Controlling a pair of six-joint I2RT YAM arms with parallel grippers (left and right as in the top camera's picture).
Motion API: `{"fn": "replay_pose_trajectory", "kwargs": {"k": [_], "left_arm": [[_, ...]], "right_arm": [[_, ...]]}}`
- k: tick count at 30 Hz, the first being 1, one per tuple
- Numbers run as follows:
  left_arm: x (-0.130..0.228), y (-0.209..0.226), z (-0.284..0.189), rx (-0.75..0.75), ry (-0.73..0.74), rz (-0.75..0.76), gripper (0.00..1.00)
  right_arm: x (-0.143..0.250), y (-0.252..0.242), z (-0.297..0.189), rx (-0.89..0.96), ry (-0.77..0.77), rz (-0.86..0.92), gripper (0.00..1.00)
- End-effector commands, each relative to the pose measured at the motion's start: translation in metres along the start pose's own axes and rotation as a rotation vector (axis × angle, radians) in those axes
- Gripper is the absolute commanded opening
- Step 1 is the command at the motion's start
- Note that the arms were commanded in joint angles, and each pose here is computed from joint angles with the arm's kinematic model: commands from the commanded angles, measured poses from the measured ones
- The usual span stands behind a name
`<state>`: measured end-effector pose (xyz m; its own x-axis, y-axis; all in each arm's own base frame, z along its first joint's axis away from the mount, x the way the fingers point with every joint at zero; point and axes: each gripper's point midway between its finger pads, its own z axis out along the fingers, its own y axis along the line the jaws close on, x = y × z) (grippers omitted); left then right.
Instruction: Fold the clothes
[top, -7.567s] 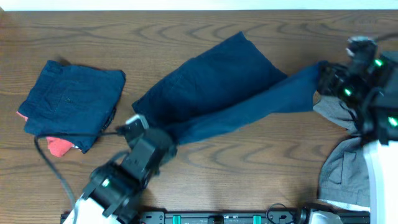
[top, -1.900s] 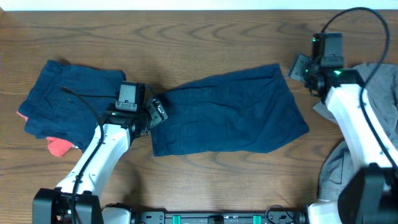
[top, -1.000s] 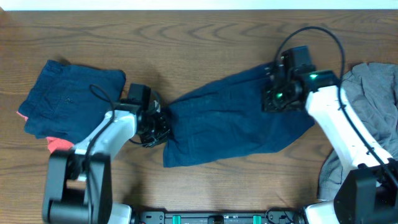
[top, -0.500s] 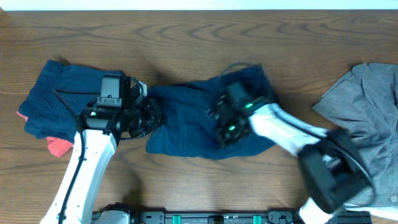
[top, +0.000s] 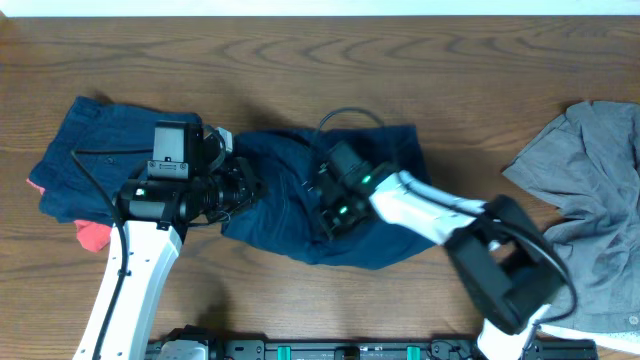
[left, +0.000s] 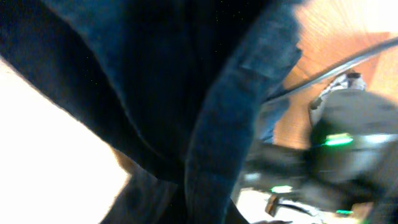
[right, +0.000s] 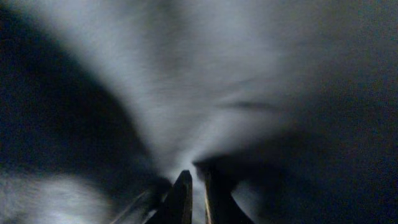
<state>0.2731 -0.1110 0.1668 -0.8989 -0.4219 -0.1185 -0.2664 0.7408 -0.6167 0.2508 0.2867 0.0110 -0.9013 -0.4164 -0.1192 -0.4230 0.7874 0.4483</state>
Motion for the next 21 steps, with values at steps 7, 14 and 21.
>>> {"fn": "replay_pose_trajectory", "kwargs": {"k": [7, 14, 21], "left_arm": [[-0.014, 0.0, -0.005, -0.029, -0.057, 0.003, 0.07], [-0.021, -0.005, -0.005, -0.008, -0.083, -0.029, 0.08], [-0.025, -0.026, 0.0, 0.054, -0.104, -0.08, 0.08]], "right_arm": [[-0.022, -0.119, -0.122, 0.315, -0.189, 0.186, 0.13], [0.021, -0.161, -0.101, 0.328, -0.052, 0.32, 0.11], [0.051, -0.159, -0.059, 0.315, 0.04, 0.328, 0.11]]}}
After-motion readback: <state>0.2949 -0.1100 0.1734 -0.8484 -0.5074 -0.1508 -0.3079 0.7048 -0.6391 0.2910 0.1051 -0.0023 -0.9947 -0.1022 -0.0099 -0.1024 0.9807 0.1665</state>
